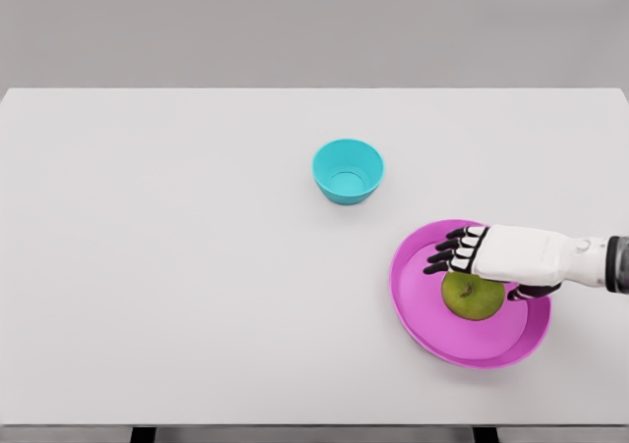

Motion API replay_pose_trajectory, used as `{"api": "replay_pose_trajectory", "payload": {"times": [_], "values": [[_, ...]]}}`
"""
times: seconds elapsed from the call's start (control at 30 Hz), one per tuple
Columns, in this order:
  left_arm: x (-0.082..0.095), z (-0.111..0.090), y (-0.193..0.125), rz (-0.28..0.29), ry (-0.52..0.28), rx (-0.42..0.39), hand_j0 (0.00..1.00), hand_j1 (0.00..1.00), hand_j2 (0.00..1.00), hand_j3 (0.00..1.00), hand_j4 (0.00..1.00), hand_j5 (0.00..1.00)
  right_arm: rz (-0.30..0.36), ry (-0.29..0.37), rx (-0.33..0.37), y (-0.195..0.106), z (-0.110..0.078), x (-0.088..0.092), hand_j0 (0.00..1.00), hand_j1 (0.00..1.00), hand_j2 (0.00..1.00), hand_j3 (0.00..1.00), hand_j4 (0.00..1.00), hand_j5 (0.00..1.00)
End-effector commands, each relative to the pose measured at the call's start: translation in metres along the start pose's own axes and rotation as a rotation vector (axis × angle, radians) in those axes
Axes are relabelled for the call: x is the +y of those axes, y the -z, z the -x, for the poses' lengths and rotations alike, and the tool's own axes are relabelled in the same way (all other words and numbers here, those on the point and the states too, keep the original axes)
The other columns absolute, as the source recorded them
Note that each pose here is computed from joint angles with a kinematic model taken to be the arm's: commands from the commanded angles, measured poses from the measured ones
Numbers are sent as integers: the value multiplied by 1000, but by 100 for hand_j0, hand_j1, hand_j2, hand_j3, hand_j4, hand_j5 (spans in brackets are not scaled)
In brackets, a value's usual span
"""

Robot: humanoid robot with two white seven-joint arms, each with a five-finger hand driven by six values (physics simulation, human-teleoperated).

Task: Put the apple from the pink plate into the blue bowl with your right arm

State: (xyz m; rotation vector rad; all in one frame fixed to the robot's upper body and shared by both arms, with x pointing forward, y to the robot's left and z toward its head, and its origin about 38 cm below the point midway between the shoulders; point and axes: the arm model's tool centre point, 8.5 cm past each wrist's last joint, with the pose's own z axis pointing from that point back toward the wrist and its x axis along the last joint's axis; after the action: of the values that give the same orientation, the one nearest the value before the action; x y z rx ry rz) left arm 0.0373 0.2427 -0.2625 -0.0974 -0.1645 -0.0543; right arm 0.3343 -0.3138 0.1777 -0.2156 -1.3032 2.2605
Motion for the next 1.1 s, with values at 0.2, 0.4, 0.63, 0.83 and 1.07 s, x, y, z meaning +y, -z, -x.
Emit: {"api": "replay_pose_trajectory", "payload": {"times": [0.2,0.4,0.63,0.83,1.07], "values": [[0,0,0,0,0,0,100,100,100,100,100,100,-9,15,-28,8,-5,5,100,100,100,100,100,100],[0,0,0,0,0,0,100,100,100,100,100,100,-13,16,-30,9,-6,7,100,100,100,100,100,100],[0,0,0,0,0,0,100,100,100,100,100,100,-15,20,-38,12,-8,8,100,100,100,100,100,100],[0,0,0,0,0,0,100,100,100,100,100,100,-16,20,-38,12,-8,8,100,100,100,100,100,100],[0,0,0,0,0,0,100,100,100,100,100,100,-45,19,-38,12,-8,11,81,81,81,81,81,81]]}}
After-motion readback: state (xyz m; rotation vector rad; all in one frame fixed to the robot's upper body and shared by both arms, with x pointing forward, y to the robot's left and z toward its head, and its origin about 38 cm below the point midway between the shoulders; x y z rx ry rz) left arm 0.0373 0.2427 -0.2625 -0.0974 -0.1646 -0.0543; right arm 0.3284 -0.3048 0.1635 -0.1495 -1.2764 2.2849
